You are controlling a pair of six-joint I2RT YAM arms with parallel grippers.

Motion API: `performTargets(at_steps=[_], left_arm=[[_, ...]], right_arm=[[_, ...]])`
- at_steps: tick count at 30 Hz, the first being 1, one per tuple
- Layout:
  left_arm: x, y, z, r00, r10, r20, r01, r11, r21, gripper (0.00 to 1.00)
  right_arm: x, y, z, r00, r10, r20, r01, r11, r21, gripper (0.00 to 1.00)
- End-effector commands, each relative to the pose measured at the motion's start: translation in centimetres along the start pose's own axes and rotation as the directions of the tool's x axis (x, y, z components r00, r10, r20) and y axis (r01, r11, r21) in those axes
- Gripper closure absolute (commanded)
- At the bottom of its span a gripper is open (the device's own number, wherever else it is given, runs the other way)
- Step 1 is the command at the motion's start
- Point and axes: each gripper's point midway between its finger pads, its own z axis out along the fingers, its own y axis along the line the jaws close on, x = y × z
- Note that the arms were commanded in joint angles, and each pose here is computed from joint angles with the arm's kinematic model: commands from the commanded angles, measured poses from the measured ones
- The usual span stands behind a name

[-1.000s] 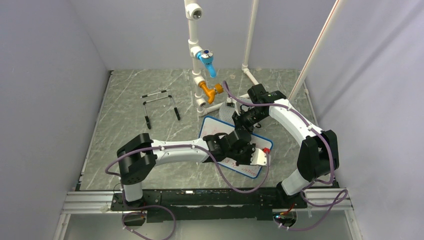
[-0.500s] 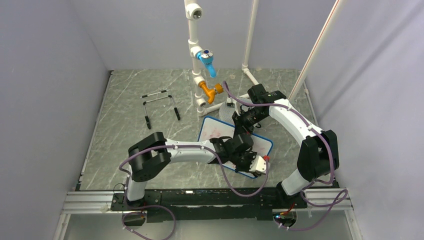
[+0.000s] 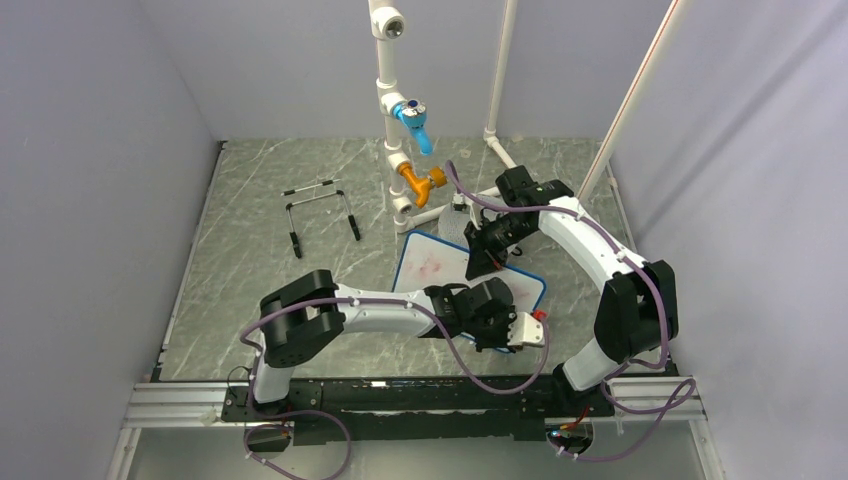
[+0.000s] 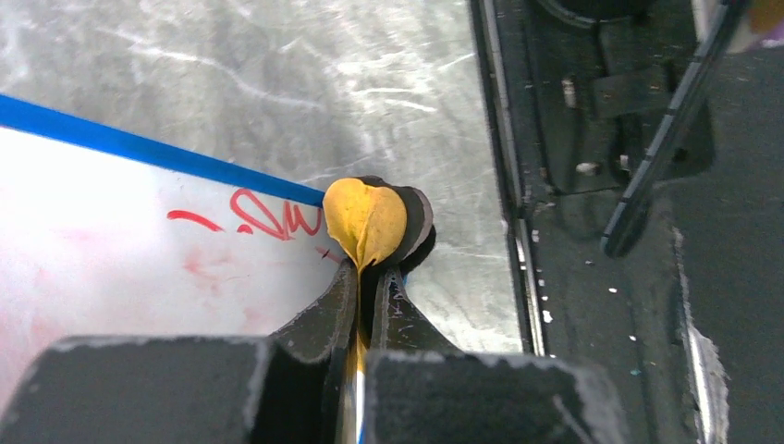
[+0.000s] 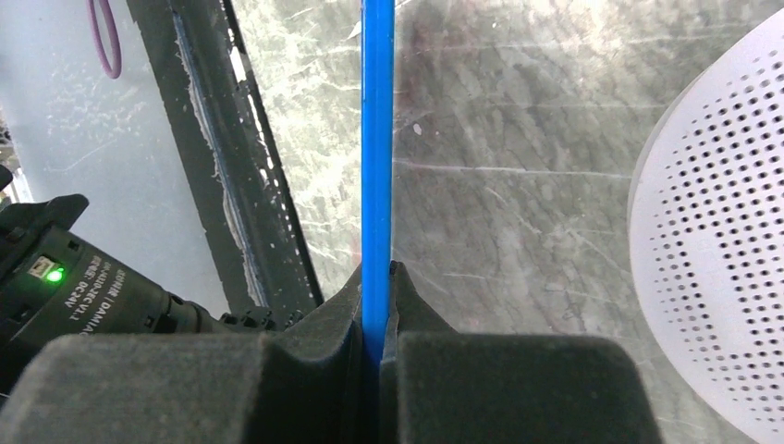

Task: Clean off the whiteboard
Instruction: Erase the whiteboard at the center of the board.

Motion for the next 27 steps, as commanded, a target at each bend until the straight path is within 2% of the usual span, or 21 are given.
performTargets(at_steps=[1,5,9,18,23,27], left_arm=[[2.3,9.5,-4.0,0.992,-0.082,-0.092,0.03,0.887,-0.461,1.0],[0.6,11.4,-6.3,0.995,-0.09,-0.034,0.054,0.815,-0.576,1.0],[-1.2,11.9,-7.8,0.998,-0.066,0.019,0.064,0.785,-0.616,1.0],[-5.6,12.6,-9.3,0.992,0.029,0.122,0.055,0.77,-0.636,1.0],[-6.6,12.3,-8.9,0.985,0.062,0.164,0.055,0.781,-0.622,1.0],[-7.3,12.2,-9.3,0.981,0.087,0.175,0.046,0.766,-0.641,1.0]], right_arm=[[-1.2,0.8,0.3,0.994,-0.092,0.055,0.095,0.994,-0.054,1.0],[-1.3,0.8,0.2,0.994,-0.095,0.056,0.098,0.994,-0.053,1.0],[-1.3,0.8,0.3,0.994,-0.093,0.056,0.096,0.994,-0.054,1.0],[-1.3,0.9,0.4,0.995,-0.086,0.06,0.09,0.994,-0.068,1.0],[-1.3,0.9,0.4,0.994,-0.087,0.06,0.091,0.993,-0.069,1.0],[-1.3,1.0,0.3,0.995,-0.087,0.058,0.091,0.994,-0.068,1.0]])
